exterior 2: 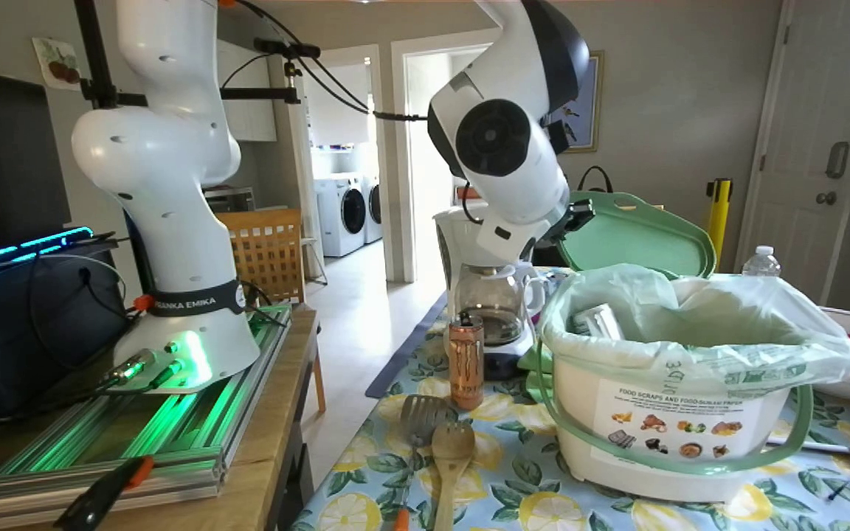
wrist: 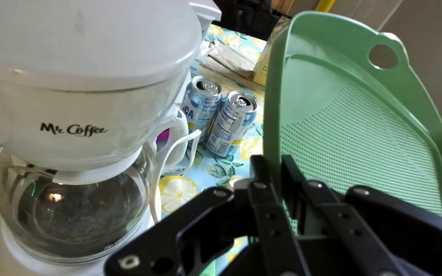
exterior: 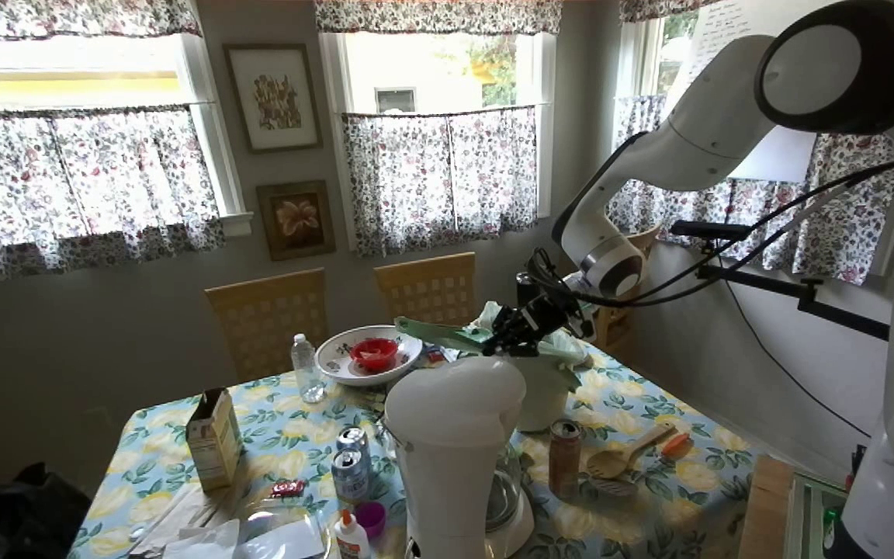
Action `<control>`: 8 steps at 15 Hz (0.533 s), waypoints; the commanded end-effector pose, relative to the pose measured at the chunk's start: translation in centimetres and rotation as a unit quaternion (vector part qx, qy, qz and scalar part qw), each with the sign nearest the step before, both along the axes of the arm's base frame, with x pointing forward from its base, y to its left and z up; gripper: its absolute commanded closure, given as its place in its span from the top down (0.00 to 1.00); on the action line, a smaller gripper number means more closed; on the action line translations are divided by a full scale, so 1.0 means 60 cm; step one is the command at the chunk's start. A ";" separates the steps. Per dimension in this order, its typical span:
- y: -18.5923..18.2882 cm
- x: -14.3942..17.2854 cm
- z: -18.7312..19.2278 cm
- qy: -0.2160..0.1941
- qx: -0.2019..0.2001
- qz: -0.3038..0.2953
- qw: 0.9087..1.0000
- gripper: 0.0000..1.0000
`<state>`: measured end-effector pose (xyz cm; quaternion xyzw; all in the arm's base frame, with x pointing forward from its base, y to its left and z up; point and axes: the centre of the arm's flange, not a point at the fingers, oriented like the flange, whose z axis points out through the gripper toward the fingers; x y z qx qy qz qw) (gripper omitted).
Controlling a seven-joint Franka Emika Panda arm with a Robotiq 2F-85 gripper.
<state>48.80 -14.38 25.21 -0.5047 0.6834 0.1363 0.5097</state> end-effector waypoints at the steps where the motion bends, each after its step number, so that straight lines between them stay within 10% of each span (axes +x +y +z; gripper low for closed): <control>1: -0.009 -0.017 -0.019 -0.007 0.041 -0.013 0.999 0.03; 8: -0.032 -0.032 -0.034 -0.016 0.088 -0.018 0.996 0.03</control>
